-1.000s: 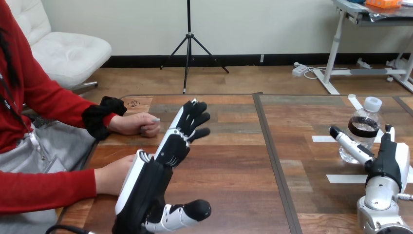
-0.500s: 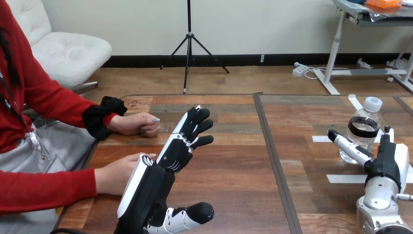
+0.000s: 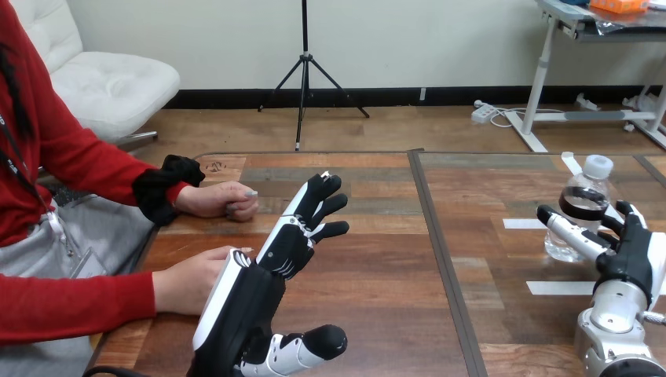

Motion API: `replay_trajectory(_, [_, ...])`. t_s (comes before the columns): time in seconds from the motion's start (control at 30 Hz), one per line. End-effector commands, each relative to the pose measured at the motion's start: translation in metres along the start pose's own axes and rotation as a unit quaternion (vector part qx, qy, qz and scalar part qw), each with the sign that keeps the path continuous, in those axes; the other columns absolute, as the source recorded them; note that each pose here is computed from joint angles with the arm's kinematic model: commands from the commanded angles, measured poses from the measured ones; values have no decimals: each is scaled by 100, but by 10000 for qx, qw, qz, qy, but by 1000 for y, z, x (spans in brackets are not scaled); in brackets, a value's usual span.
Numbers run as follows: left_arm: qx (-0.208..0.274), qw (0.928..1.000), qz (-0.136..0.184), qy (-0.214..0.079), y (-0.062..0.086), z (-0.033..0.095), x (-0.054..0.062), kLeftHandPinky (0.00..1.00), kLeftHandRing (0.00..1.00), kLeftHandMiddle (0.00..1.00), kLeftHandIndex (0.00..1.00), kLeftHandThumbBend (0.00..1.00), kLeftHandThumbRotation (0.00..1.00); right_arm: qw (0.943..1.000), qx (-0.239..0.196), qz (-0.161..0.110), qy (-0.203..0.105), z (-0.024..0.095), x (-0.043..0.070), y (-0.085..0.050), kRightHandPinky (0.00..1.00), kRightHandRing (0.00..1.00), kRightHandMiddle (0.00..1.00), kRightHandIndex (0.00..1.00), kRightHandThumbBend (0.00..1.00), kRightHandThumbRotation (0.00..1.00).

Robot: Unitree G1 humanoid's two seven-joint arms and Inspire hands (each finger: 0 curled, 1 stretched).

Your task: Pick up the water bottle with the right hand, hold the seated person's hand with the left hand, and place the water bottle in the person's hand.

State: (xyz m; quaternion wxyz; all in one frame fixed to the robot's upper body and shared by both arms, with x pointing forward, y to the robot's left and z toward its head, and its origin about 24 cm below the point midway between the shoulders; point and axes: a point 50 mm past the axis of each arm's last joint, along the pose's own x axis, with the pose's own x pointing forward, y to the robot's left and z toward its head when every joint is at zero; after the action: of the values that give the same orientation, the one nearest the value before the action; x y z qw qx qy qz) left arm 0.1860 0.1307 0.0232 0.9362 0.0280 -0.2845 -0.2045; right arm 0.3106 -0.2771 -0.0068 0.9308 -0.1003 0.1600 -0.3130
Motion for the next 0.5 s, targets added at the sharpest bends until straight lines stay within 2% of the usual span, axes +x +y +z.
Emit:
replay_trajectory(0.0, [36,9990,-16,-448,3,10,16,83,92,96,96,86,72,9975,449,39,-552,44,8,12,51,57,59,59,100,1])
replay_trajectory(0.17, [28,9990,-12,-449,2,9,17,83,92,96,96,86,72,9976,457,50,-523,44,8,12,46,51,52,51,100,0])
replay_trajectory(0.47, [25,9990,-40,-439,1,9,19,82,91,95,96,86,72,9980,389,111,-483,45,9,12,41,46,48,46,100,0])
